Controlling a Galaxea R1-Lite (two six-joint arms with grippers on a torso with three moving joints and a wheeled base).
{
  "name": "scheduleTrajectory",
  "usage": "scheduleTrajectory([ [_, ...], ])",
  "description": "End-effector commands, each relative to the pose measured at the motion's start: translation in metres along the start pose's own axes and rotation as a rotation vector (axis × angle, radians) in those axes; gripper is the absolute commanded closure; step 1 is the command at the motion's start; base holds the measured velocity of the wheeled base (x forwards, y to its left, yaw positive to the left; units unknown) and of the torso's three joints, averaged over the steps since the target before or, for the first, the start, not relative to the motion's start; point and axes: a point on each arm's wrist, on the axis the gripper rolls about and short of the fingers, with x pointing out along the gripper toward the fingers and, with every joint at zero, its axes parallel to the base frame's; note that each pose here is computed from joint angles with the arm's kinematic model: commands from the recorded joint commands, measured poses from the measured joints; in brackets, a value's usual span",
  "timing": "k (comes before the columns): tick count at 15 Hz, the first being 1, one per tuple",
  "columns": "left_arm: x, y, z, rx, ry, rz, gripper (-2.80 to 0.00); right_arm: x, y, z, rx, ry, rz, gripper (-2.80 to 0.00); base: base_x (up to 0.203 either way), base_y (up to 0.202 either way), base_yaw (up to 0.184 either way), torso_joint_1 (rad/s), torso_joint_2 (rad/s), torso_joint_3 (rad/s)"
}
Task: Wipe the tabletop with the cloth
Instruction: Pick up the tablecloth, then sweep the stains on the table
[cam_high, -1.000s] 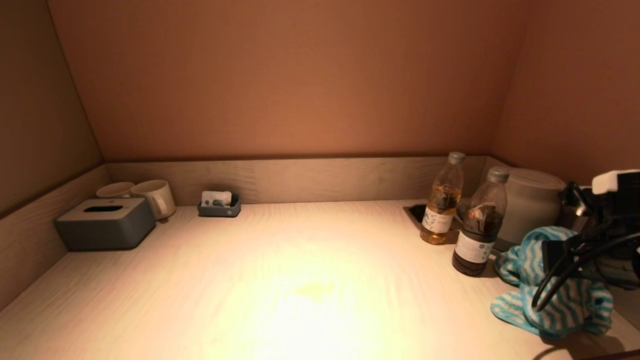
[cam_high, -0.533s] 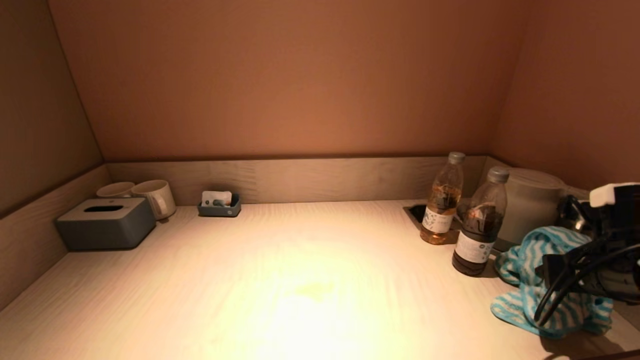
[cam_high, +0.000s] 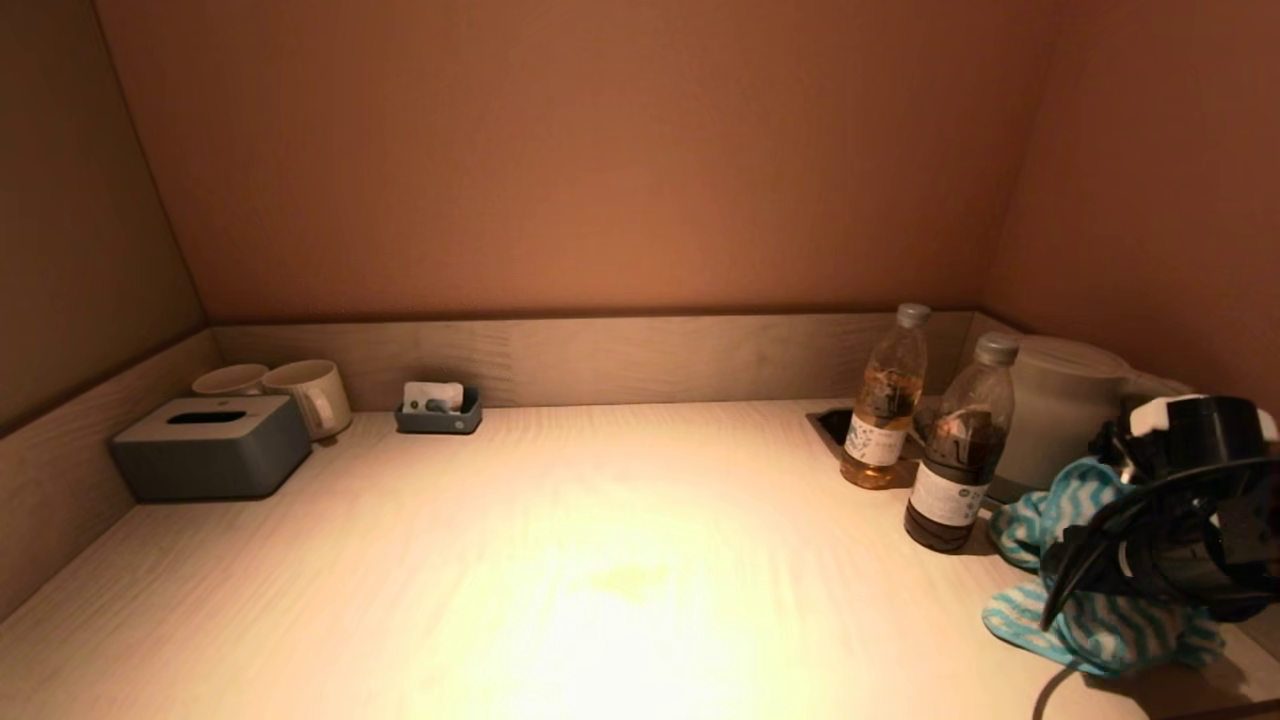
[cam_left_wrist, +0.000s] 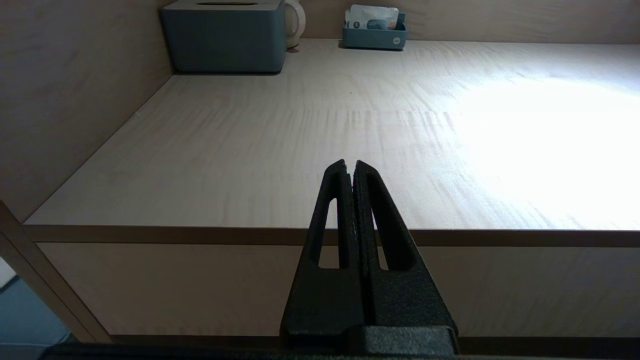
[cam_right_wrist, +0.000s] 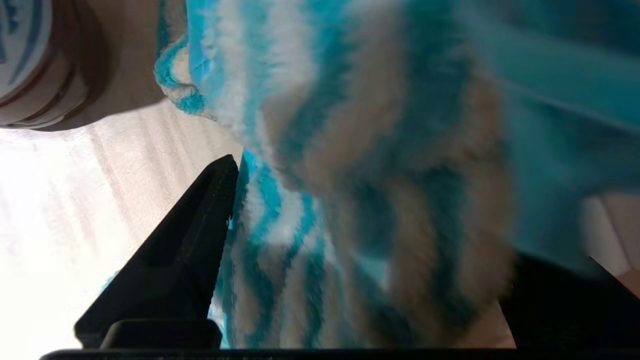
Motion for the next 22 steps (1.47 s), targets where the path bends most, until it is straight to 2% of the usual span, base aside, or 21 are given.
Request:
scheduleTrajectory([
  [1, 0.0, 0.0, 0.0, -0.001, 0.0, 0.0, 0.0, 0.015, 0.0, -0.002, 0.004, 0.034, 0.018, -2.8, 0.0, 0.0, 0.0, 0.0, 0.0, 0.0],
  [3, 0.0, 0.0, 0.0, -0.001, -0.001, 0.0, 0.0, 0.023, -0.001, -0.005, 0.011, 0.04, 0.023, -2.8, 0.0, 0.0, 0.0, 0.0, 0.0, 0.0],
  [4, 0.0, 0.0, 0.0, -0.001, -0.001, 0.0, 0.0, 0.024, -0.001, -0.008, 0.01, 0.043, 0.025, 0.0, 0.0, 0.0, 0.0, 0.0, 0.0, 0.0],
  [10, 0.0, 0.0, 0.0, -0.001, -0.001, 0.0, 0.0, 0.012, -0.002, -0.011, 0.017, -0.008, 0.041, 0.0, 0.0, 0.0, 0.0, 0.0, 0.0, 0.0],
  [13, 0.0, 0.0, 0.0, -0.001, -0.001, 0.0, 0.0, -0.019, -0.006, -0.009, 0.028, -0.107, 0.105, 0.0, 0.0, 0.0, 0.0, 0.0, 0.0, 0.0],
  [18, 0.0, 0.0, 0.0, -0.001, -0.001, 0.0, 0.0, -0.096, -0.011, -0.013, 0.018, -0.353, 0.175, 0.0, 0.0, 0.0, 0.0, 0.0, 0.0, 0.0],
  [20, 0.0, 0.0, 0.0, -0.001, -0.001, 0.0, 0.0, -0.121, -0.005, -0.021, -0.021, -0.417, 0.235, 0.0, 0.0, 0.0, 0.0, 0.0, 0.0, 0.0],
  [22, 0.0, 0.0, 0.0, -0.001, 0.0, 0.0, 0.0, -0.139, 0.012, -0.025, -0.097, -0.456, 0.338, 0.0, 0.0, 0.0, 0.0, 0.0, 0.0, 0.0],
])
